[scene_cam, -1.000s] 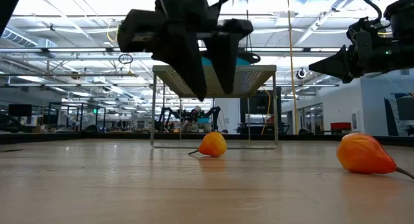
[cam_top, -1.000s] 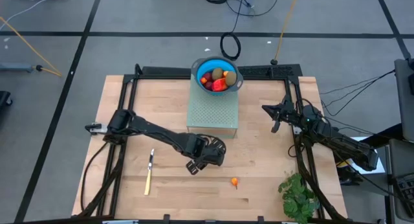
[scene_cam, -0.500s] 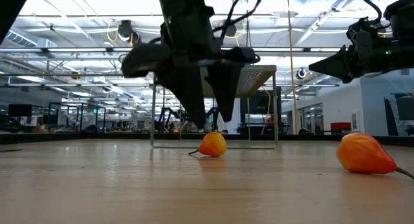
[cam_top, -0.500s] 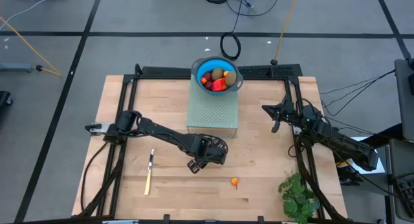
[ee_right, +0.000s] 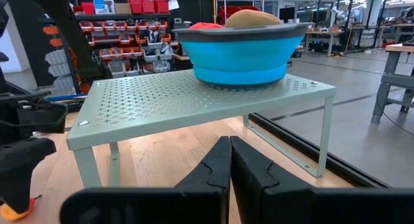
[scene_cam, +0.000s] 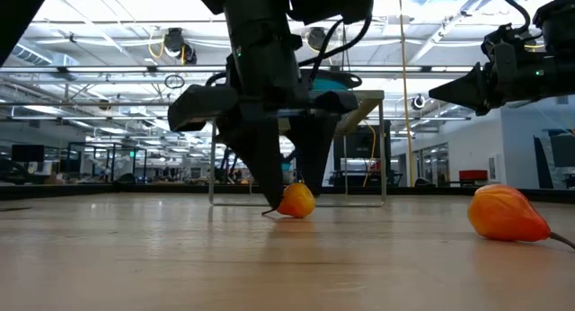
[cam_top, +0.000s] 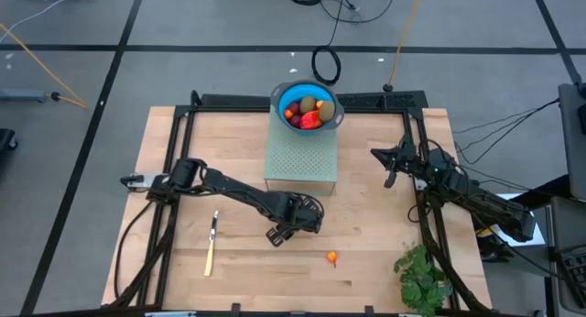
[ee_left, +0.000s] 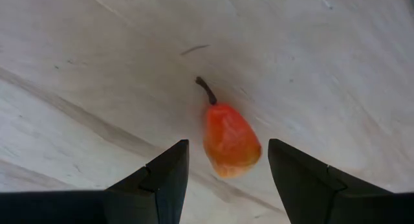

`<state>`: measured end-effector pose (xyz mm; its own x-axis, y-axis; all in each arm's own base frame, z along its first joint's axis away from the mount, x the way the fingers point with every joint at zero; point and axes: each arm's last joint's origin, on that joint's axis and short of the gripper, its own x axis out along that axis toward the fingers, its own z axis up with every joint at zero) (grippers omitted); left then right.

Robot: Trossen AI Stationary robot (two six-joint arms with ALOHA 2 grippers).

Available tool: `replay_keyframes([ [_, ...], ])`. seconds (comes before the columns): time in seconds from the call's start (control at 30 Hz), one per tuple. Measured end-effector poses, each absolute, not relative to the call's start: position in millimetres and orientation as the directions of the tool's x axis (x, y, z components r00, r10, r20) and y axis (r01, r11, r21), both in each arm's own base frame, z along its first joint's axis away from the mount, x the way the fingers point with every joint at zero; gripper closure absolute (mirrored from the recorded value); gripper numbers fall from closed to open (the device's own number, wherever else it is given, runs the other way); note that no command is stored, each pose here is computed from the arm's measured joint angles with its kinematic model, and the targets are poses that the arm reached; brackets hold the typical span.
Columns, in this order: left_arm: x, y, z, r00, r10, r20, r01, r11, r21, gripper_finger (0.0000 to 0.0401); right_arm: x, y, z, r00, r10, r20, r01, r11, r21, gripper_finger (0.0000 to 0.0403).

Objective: Pick & Place Fruit
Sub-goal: Put the peach into the blue strainer bowl on the shelf

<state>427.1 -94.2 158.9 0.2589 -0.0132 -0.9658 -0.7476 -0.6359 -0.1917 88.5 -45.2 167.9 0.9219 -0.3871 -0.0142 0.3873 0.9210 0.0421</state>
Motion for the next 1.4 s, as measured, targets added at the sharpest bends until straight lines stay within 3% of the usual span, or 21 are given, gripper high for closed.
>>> replay_keyframes([
  [1.1,434,-93,143,0.262,-0.007,-0.965,-0.776,-0.596,-0.207,0.0190,90,-46,166,0.922,-0.386,-0.032,0.387,0.921,0.044,0.0403],
  [1.2,433,-93,143,0.260,-0.007,-0.966,-0.779,-0.593,-0.206,0.0204,90,-46,166,0.922,-0.386,-0.032,0.387,0.921,0.044,0.0403],
  [1.4,433,-93,142,0.257,-0.002,-0.967,-0.792,-0.573,-0.209,0.0273,90,-46,166,0.922,-0.386,-0.032,0.388,0.921,0.044,0.0403],
])
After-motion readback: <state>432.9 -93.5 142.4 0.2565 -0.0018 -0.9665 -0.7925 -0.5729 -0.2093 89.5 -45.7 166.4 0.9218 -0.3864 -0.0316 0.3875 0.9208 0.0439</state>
